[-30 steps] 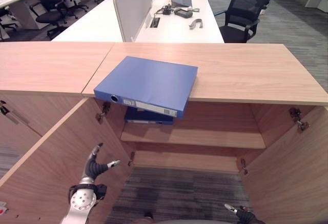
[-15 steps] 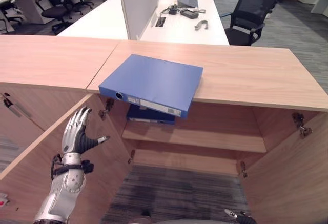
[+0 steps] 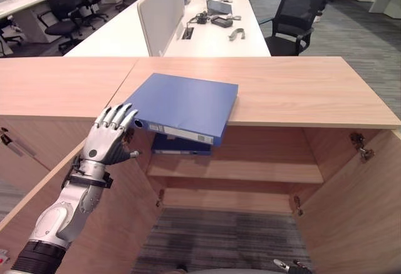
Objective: Put the empty folder in the office cabinet
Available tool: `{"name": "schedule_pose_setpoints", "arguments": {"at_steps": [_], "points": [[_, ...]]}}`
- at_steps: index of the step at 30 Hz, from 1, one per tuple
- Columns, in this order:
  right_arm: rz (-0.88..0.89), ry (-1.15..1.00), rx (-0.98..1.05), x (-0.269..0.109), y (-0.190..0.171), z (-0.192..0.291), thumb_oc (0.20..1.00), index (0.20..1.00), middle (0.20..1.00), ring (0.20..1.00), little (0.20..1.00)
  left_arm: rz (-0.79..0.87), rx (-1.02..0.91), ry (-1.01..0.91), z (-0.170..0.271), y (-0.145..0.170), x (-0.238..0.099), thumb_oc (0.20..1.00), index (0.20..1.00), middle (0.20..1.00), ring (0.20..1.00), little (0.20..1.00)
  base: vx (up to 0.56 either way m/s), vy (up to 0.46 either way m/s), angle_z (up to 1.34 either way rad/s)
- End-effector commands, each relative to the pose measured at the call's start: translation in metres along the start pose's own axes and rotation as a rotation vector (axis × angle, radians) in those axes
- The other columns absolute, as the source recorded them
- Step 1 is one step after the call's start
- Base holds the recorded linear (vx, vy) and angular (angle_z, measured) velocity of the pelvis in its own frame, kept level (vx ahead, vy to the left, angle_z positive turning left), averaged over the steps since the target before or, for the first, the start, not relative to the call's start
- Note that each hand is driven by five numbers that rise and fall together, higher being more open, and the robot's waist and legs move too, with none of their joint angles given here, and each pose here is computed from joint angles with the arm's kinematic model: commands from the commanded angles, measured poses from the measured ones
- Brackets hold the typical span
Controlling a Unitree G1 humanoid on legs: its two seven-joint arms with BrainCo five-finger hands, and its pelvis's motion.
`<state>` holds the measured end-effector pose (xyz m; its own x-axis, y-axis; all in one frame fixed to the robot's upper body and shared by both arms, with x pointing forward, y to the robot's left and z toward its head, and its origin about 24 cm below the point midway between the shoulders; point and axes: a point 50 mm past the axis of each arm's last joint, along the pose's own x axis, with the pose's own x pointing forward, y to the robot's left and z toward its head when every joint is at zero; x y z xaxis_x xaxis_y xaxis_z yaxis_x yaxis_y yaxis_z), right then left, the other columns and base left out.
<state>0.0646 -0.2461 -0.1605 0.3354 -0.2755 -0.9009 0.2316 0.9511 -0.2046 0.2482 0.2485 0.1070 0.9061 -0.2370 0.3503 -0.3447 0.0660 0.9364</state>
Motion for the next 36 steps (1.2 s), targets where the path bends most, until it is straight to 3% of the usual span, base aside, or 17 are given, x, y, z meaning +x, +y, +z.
{"name": "schedule_pose_setpoints", "arguments": {"at_steps": [1,11,36], "points": [[-0.004,-0.097,-0.034,0.005,0.002,0.032,1.0,1.0,1.0,1.0,1.0,0.087,0.095,-0.078,-0.003,0.024,0.029,1.0,1.0,1.0,1.0,1.0,0.0,0.01,-0.05],[-0.04,-0.103,-0.042,0.005,-0.003,0.034,1.0,1.0,1.0,1.0,1.0,0.058,0.106,-0.178,0.017,0.017,0.05,1.0,1.0,1.0,1.0,1.0,0.0,0.011,-0.05],[-0.053,-0.085,-0.076,0.006,-0.007,0.034,1.0,1.0,1.0,1.0,1.0,0.006,0.141,-0.162,0.02,0.0,0.076,1.0,1.0,1.0,1.0,1.0,0.0,0.004,-0.05]]}}
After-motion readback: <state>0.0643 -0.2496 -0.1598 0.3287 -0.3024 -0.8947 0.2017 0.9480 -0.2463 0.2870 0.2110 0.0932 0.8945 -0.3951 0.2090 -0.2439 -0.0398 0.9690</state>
